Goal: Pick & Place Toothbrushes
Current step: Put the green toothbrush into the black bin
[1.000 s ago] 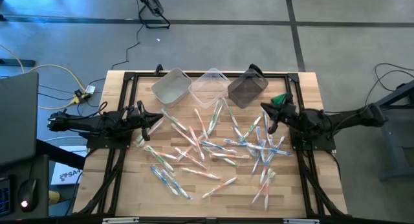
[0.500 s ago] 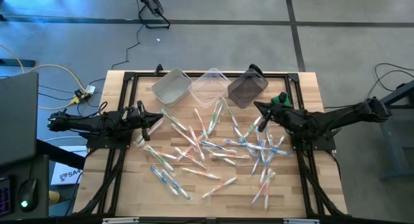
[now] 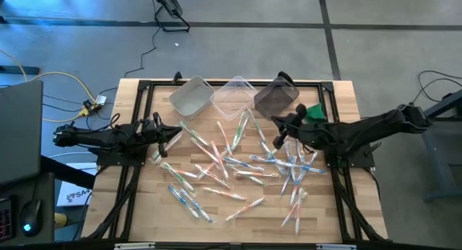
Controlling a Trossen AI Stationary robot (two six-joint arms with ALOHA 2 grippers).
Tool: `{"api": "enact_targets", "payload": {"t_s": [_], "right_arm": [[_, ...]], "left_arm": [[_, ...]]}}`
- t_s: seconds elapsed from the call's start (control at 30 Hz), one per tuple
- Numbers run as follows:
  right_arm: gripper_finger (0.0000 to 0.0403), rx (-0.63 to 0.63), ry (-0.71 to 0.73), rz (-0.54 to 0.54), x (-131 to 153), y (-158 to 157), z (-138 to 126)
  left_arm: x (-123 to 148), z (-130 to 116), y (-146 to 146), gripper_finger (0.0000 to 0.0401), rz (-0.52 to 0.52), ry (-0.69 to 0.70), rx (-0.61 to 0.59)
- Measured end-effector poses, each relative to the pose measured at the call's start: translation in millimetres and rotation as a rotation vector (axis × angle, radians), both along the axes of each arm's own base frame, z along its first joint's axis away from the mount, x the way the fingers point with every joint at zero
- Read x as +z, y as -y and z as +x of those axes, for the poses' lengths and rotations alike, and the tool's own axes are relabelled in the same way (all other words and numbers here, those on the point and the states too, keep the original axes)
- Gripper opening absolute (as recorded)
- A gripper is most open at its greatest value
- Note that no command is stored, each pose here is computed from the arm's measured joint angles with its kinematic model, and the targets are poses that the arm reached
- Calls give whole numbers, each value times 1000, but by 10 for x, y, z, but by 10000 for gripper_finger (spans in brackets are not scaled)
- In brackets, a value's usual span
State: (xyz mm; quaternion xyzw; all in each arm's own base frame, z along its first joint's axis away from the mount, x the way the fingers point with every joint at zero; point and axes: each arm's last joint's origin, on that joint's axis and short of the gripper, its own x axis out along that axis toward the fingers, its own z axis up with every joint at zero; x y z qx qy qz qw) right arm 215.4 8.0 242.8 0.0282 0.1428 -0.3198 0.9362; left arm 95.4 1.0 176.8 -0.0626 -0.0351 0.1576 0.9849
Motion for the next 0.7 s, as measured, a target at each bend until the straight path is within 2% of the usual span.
{"api": "enact_targets", "payload": {"t_s": [0.2,0.3,0.53,0.7], "right_arm": [[3,-14,12,301,-201,54,50],[3,-54,-5,408,-305,94,70],[3,-79,-26,472,-416,212,149],[3,-83,-27,462,-419,231,154]], "left_arm": [[0,0,0,0,1,0,0],[0,0,0,0,1,0,0],[0,0,0,0,1,0,-1],[0,0,0,0,2,0,0]]}}
